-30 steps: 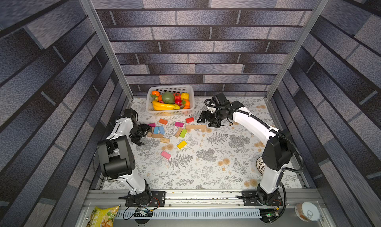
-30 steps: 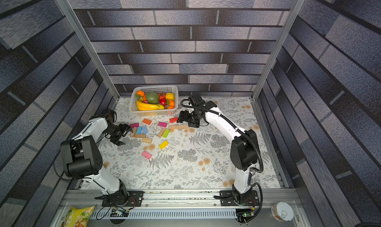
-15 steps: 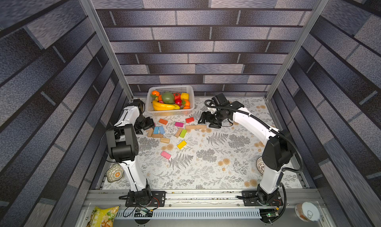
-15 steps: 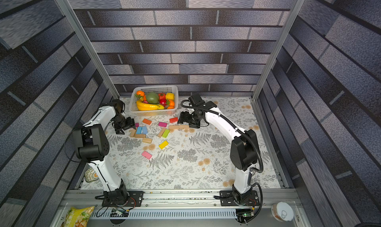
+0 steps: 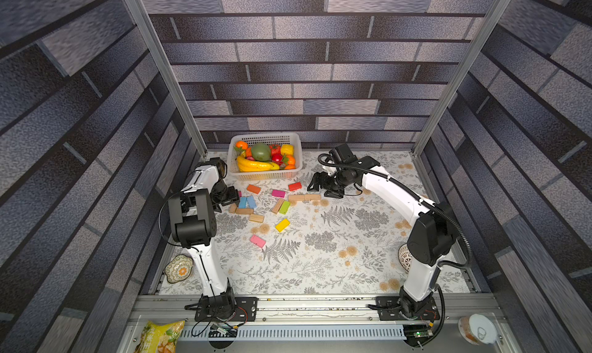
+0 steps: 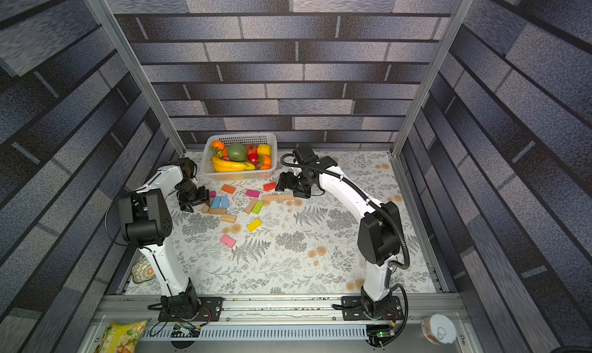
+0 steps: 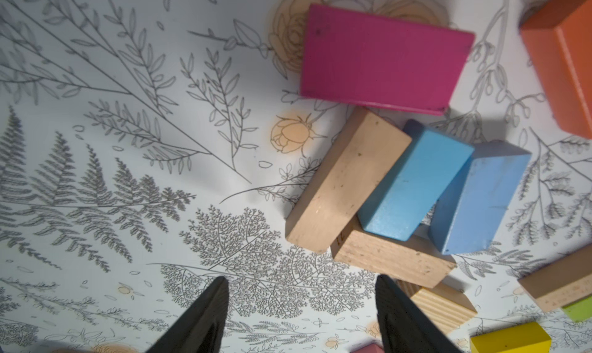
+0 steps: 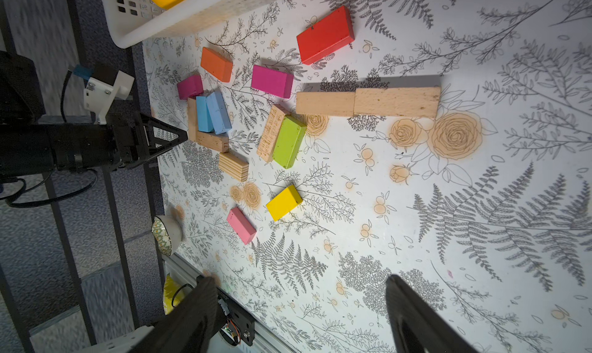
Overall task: Assemble the number 7 with building blocks
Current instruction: Pick up the building block from the center of the board.
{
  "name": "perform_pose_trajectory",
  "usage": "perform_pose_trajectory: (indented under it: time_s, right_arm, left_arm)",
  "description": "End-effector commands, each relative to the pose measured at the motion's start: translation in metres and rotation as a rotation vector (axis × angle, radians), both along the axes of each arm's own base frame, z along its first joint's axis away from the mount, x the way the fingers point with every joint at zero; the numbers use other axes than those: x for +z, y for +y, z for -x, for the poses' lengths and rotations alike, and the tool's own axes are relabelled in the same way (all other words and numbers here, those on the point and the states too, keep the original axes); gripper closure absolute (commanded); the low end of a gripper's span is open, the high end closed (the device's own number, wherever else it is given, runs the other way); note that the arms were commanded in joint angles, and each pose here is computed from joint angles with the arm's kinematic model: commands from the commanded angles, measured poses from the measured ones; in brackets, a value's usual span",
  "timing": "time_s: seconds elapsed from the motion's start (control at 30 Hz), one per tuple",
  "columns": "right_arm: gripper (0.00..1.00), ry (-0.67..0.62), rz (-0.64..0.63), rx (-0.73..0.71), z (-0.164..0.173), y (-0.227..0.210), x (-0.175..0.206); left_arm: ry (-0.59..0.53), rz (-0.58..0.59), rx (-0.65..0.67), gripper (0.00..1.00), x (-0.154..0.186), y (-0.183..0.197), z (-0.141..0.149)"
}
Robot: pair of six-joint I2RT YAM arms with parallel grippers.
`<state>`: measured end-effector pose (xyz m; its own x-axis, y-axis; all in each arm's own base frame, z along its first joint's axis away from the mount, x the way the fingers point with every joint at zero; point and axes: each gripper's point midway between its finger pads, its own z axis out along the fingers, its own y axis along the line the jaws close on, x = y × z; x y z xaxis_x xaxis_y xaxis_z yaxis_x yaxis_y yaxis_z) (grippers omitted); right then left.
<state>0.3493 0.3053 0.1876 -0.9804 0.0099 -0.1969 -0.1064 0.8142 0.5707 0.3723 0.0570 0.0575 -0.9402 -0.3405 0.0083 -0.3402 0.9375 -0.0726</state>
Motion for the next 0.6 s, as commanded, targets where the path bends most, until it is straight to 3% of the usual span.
perform_pose_trajectory:
  time_s: [0.0,0.57]
  right_arm:
    - [0.16,0.023,0.022,0.0,0.004,-0.001,-0.009]
    - [0.16,0.033,0.037,-0.002,0.0,0.0,-0.013]
  left_arm:
    - [0.03,-0.009,-0.012,0.28,-0.003,0.004,0.0]
    - [0.077,-0.053,-0.071,0.3,-0.02,-0.003,-0.018]
